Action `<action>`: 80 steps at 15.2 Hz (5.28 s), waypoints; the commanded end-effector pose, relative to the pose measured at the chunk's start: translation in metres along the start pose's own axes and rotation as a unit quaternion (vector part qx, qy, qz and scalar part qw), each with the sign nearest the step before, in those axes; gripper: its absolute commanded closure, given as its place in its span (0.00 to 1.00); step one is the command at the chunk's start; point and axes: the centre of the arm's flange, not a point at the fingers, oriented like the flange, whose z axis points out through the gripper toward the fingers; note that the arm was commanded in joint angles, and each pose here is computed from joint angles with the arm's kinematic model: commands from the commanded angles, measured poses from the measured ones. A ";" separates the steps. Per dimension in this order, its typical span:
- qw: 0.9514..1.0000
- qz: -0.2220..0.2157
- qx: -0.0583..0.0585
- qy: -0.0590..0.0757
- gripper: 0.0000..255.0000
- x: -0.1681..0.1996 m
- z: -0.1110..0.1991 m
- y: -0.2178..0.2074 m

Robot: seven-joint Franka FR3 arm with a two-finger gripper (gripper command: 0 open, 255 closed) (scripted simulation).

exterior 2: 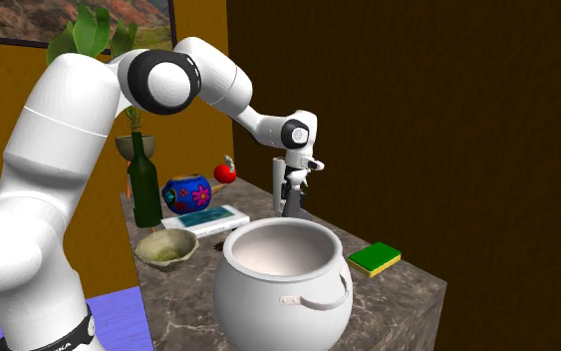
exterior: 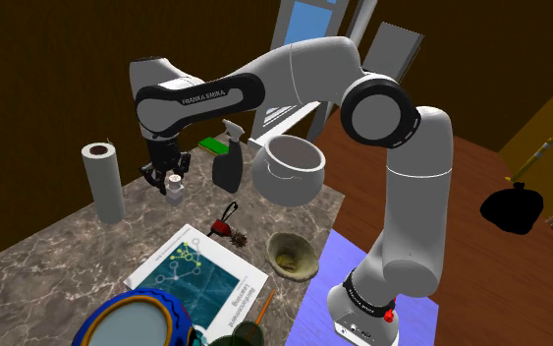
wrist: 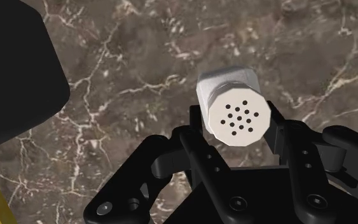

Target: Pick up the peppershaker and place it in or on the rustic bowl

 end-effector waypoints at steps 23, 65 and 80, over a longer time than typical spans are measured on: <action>1.000 0.000 0.000 0.000 1.00 -0.020 -0.104 0.004; 1.000 0.000 0.000 0.000 1.00 -0.387 -0.098 0.108; 1.000 0.000 0.000 0.000 1.00 -0.373 -0.027 0.106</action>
